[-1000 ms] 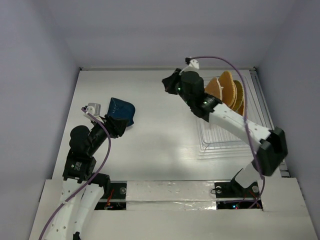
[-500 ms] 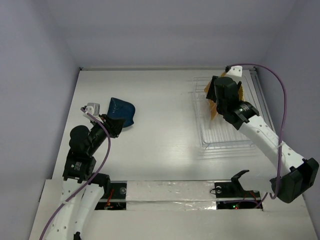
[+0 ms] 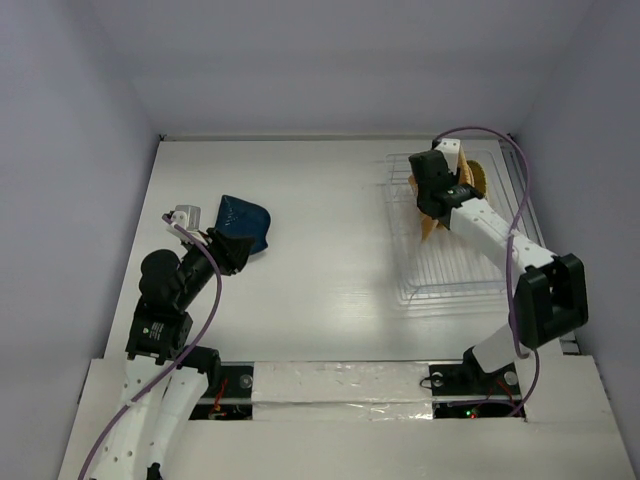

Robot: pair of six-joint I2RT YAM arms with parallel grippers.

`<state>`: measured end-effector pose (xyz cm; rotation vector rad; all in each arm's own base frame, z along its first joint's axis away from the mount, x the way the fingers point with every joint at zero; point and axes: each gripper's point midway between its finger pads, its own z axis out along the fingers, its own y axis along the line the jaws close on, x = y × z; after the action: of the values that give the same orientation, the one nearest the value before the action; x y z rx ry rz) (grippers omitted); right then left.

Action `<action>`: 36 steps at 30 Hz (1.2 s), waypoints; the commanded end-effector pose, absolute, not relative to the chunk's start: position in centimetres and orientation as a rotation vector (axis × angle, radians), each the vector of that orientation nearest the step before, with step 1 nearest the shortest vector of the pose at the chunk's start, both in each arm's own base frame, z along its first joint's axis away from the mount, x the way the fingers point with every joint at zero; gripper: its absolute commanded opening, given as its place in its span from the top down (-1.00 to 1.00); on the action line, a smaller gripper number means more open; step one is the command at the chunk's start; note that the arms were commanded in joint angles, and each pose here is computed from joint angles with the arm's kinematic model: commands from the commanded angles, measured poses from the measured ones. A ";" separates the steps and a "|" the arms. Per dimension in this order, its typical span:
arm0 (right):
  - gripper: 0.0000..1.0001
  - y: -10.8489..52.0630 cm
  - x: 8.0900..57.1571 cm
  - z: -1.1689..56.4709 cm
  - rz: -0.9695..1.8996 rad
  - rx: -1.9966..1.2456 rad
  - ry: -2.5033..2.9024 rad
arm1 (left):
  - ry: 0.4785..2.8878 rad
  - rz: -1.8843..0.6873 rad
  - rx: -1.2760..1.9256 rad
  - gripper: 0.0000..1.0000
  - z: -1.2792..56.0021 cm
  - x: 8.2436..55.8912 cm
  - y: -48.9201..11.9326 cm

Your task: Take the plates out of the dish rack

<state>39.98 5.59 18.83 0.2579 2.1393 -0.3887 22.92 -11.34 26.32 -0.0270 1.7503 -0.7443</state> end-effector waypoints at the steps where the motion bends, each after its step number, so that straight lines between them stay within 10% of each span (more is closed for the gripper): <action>1: 0.13 5.0 42.0 20.9 -0.423 0.283 2.080 | 1.706 -0.745 -0.018 0.31 27.4 23.1 -11.3; 10: 0.86 4.5 42.2 21.3 -0.482 0.263 2.083 | 1.701 -0.753 -0.009 0.29 27.5 23.0 -11.4; 36: 1.00 11.2 36.6 36.7 -0.118 0.138 1.823 | 1.704 -0.755 -0.011 0.29 27.4 23.1 -11.4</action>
<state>36.80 7.51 32.44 0.1501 1.9457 -0.3620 22.94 -11.27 26.34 -0.0275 1.7498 -0.7456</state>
